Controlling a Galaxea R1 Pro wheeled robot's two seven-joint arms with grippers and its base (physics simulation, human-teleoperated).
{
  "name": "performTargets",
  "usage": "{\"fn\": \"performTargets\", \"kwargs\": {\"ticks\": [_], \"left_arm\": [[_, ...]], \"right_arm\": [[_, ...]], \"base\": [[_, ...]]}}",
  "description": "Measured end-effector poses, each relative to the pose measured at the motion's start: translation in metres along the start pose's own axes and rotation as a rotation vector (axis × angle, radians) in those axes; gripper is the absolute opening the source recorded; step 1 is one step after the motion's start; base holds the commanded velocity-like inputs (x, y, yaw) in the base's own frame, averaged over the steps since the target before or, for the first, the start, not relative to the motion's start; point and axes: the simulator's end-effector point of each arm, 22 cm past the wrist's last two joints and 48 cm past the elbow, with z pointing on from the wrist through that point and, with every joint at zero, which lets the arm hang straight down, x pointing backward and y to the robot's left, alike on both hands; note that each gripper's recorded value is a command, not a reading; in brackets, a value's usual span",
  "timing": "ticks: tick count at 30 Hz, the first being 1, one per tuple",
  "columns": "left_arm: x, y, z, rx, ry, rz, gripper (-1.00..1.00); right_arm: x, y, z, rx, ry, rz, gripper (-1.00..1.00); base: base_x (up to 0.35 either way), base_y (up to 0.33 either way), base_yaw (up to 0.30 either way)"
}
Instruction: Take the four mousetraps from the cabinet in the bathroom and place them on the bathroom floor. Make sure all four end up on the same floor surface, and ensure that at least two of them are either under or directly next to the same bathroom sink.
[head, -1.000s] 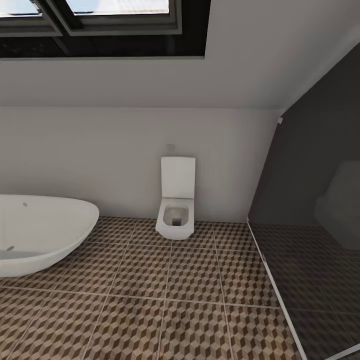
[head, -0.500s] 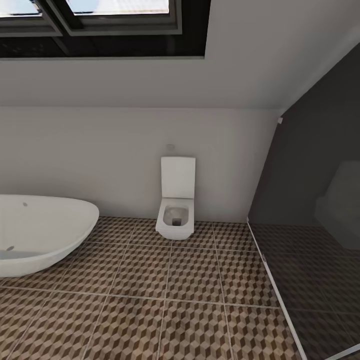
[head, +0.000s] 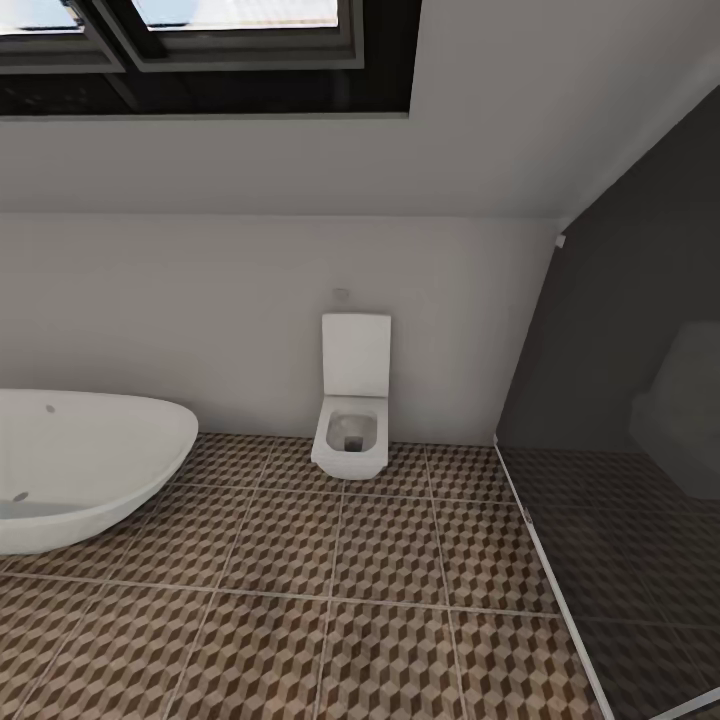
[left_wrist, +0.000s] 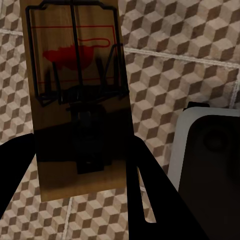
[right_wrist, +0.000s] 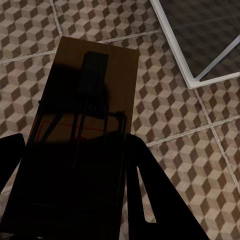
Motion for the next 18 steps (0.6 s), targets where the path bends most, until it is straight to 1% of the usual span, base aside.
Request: {"fn": "performTargets", "kwargs": {"ticks": [18], "left_arm": [[0.0, 0.0, 0.0, 0.0, 0.0, 0.0, -1.0]], "right_arm": [[0.0, 0.0, 0.0, 0.0, 0.0, 0.0, -1.0]], "base": [[0.0, 0.0, 0.0]]}}
